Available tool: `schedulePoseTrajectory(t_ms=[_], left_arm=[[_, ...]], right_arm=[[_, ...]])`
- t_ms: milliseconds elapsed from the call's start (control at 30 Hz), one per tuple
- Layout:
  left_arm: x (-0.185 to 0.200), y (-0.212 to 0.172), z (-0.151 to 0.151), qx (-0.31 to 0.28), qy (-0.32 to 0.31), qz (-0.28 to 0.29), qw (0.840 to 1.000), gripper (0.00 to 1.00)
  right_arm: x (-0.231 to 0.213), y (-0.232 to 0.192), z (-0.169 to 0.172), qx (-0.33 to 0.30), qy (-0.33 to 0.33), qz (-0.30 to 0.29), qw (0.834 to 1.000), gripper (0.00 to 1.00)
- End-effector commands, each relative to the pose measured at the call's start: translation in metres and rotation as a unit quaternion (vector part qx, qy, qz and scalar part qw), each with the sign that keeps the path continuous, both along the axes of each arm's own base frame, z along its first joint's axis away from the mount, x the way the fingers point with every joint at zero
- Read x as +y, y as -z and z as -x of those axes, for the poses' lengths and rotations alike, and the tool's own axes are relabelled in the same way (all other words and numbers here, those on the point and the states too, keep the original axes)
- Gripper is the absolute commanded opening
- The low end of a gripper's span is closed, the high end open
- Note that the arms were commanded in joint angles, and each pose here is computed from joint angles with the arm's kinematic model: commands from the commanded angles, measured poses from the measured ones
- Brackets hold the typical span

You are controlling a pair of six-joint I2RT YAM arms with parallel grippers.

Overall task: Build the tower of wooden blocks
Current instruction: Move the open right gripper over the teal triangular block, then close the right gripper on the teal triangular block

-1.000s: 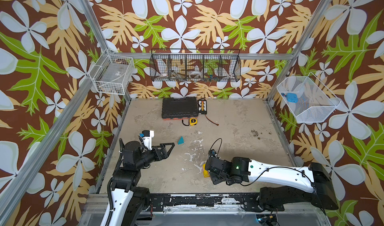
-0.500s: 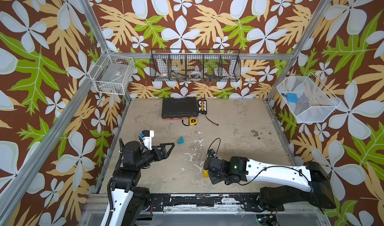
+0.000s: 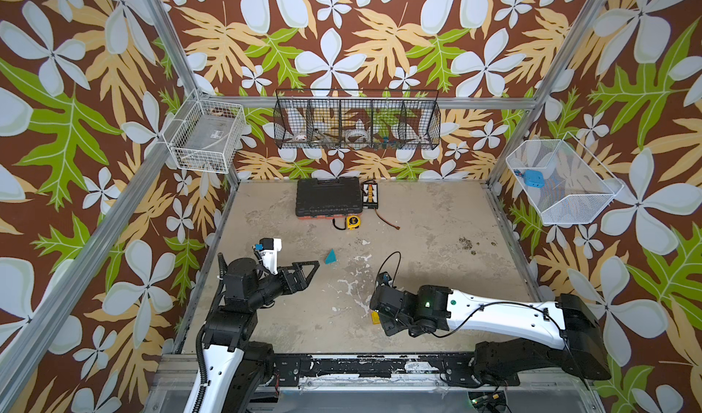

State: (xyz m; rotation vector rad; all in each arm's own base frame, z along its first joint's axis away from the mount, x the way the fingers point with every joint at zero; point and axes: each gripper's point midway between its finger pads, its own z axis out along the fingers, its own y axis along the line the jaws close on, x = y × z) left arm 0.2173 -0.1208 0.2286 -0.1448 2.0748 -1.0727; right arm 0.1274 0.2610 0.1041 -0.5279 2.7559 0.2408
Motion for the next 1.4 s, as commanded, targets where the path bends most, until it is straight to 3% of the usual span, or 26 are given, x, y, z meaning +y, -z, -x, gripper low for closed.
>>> schedulePoseTrajectory(t_ms=[0, 167, 300, 467, 633, 800, 1033, 1367], left_arm=[[-0.001, -0.003, 0.002, -0.005, 0.007, -0.002, 1.0, 1.0], [-0.001, -0.003, 0.001, -0.005, 0.005, -0.002, 1.0, 1.0], [-0.001, -0.003, 0.001, -0.005, 0.004, -0.002, 1.0, 1.0], [0.001, -0.005, 0.001, -0.009, 0.0, -0.003, 1.0, 1.0], [0.014, -0.01, -0.006, -0.011, -0.045, -0.026, 0.999, 1.0], [0.031, -0.014, -0.01, -0.009, -0.094, -0.049, 0.994, 1.0], [0.029, -0.018, -0.007, -0.019, -0.089, -0.045, 0.995, 1.0], [0.027, -0.016, -0.006, -0.017, -0.079, -0.044, 0.996, 1.0]], right_arm=[[-0.002, -0.004, -0.003, -0.009, 0.005, 0.003, 1.0, 0.31], [-0.003, -0.026, -0.006, -0.025, 0.0, -0.004, 1.0, 0.47], [0.012, -0.075, -0.019, -0.072, -0.012, -0.053, 0.996, 0.57], [0.041, -0.112, -0.062, -0.145, -0.019, -0.066, 0.987, 0.73], [0.074, -0.084, -0.123, -0.097, 0.01, -0.11, 0.989, 0.78], [0.111, -0.04, -0.173, -0.063, 0.035, -0.064, 0.995, 0.81], [0.137, -0.003, -0.216, -0.07, 0.085, -0.002, 0.994, 0.83], [0.157, 0.033, -0.242, -0.073, 0.119, -0.005, 0.99, 0.84]])
